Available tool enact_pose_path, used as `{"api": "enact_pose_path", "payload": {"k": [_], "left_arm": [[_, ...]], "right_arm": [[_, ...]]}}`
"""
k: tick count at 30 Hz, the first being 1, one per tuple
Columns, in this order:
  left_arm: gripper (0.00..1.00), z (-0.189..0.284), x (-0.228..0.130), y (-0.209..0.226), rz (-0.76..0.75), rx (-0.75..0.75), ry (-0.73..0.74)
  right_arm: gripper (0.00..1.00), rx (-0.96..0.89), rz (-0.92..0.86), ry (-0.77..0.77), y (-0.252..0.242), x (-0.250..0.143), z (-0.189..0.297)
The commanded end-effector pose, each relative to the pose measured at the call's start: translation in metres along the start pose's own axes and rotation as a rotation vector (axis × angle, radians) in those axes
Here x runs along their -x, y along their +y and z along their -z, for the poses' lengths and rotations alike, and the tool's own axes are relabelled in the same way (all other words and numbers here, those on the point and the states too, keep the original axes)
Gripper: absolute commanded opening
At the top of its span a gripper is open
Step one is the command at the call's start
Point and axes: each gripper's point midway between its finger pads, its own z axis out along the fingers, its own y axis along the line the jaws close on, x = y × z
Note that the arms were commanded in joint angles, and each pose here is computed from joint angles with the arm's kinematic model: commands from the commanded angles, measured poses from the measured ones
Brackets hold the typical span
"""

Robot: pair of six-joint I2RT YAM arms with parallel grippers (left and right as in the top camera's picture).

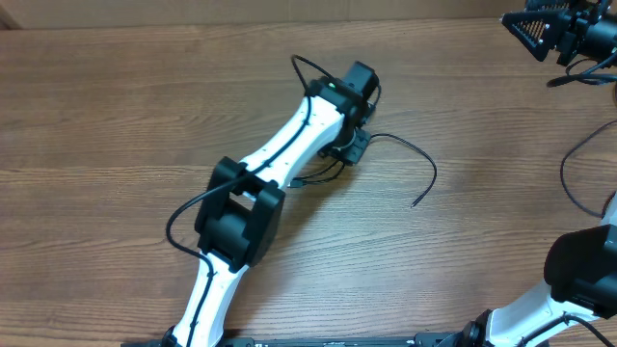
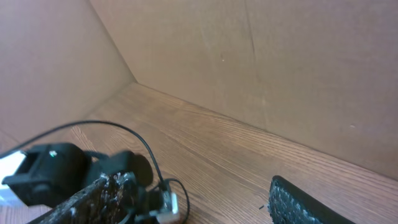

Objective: Untangle cables

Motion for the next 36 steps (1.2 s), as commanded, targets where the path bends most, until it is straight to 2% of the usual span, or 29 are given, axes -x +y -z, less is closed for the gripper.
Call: {"api": "enact_pose_path", "payload": {"k": [1,4,7,10,14,17,22,26,29,32,36], "left_arm": [[0.36,-0.013,-0.004,-0.014,-0.059,-0.021,0.020],[0.30,-0.016,-0.002,-0.017,-0.065,-0.022,0.015],[0.04,-0.016,0.001,-0.017,-0.065,-0.023,0.004],[0.04,-0.016,0.002,-0.016,-0.063,-0.023,0.000],[0.26,-0.016,0.000,-0.016,-0.068,-0.022,0.006],[0.33,-0.016,0.000,-0.015,-0.076,-0.018,0.005],[0.35,-0.019,-0.001,-0.014,-0.078,-0.014,0.009],[0.32,-0.029,-0.011,-0.009,-0.075,0.002,0.032],[0.16,-0.035,-0.016,-0.009,-0.067,0.002,0.043],[0.04,-0.036,-0.016,-0.009,-0.065,0.005,0.043],[0.04,-0.034,-0.011,-0.008,-0.048,0.006,0.025]], "right_arm": [[0.74,0.033,0.027,-0.016,0.020,0.010,0.001],[0.75,0.043,0.034,-0.014,0.026,0.012,-0.001],[0.74,0.049,0.045,-0.015,0.032,0.014,-0.003],[0.74,0.050,0.049,-0.016,0.034,0.015,-0.002],[0.74,0.049,0.052,-0.017,0.035,0.016,-0.001],[0.74,0.056,0.055,-0.021,0.038,0.017,-0.001],[0.74,0.060,0.079,-0.032,0.046,0.023,0.003],[0.74,0.055,0.109,-0.043,0.057,0.030,0.009],[0.74,0.053,0.134,-0.052,0.063,0.036,0.012],[0.75,0.050,0.148,-0.058,0.068,0.039,0.014],[0.75,0.042,0.148,-0.056,0.068,0.039,0.015]]}}
